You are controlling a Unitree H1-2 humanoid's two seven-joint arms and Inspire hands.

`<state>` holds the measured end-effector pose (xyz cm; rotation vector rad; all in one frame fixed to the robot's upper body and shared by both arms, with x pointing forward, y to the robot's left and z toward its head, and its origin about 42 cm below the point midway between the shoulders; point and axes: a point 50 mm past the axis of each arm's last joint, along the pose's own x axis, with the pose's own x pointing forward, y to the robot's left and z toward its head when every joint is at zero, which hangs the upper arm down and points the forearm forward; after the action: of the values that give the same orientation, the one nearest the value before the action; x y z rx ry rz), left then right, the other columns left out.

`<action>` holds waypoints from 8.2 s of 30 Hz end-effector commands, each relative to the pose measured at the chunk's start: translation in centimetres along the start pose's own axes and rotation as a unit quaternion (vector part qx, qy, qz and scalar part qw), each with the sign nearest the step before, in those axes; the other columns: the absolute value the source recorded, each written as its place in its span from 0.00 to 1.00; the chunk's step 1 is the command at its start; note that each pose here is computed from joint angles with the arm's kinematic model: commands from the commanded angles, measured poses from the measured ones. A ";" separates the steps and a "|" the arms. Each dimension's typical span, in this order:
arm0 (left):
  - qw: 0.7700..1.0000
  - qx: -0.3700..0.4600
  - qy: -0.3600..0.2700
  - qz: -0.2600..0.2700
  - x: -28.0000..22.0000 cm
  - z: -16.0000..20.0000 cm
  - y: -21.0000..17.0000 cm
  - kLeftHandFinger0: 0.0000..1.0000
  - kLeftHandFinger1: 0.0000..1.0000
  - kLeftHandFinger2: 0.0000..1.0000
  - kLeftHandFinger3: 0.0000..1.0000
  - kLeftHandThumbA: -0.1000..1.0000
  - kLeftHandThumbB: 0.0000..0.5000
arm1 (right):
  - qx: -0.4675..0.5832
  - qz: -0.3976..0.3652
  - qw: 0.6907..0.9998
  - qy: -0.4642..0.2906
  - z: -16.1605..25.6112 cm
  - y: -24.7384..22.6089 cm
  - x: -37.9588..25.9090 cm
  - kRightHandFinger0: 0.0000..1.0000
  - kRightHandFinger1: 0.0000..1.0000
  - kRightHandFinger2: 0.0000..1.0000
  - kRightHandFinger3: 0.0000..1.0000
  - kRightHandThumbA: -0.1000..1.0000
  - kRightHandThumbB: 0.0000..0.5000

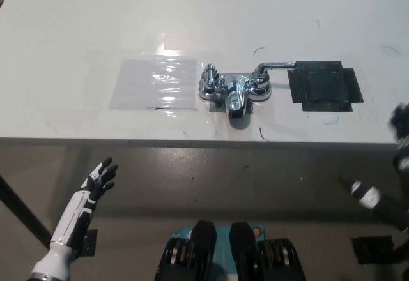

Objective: The faucet is at the center of the desk and the robot turn off the faucet by turning the right faucet handle using the right hand

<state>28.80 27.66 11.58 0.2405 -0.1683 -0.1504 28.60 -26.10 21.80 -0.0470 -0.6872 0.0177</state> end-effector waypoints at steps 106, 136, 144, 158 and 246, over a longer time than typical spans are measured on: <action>0.999 -0.005 -0.046 -0.028 -0.3 1.0 -0.9 1.00 1.00 1.00 1.00 1.00 0.88 | 0.058 0.315 0.872 0.370 -13.2 11.6 26.8 1.00 1.00 1.00 1.00 1.00 1.00; 0.998 -0.005 -0.048 -0.027 0.0 1.1 -0.9 1.00 1.00 1.00 1.00 1.00 0.90 | 0.169 0.281 0.893 0.308 -13.2 16.6 24.0 1.00 1.00 1.00 1.00 1.00 0.78; 0.998 -0.005 -0.049 -0.031 0.0 1.1 -0.8 1.00 1.00 1.00 1.00 1.00 0.88 | 0.197 0.142 0.936 0.257 -13.9 18.0 22.1 1.00 1.00 1.00 1.00 1.00 0.74; 0.998 -0.008 -0.048 -0.028 -0.1 1.1 -0.7 1.00 1.00 1.00 1.00 1.00 0.86 | 0.230 0.001 0.953 0.196 -11.2 21.4 21.6 1.00 1.00 1.00 1.00 1.00 0.69; 0.999 -0.005 -0.050 -0.018 0.4 1.5 0.5 1.00 1.00 1.00 1.00 1.00 0.81 | -0.005 -0.033 0.986 0.165 -8.8 3.3 -8.2 1.00 1.00 1.00 1.00 1.00 0.26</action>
<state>28.90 27.33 12.22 0.2272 -0.2194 -0.1929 27.15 -23.31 8.81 -0.0801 -0.2847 -0.0749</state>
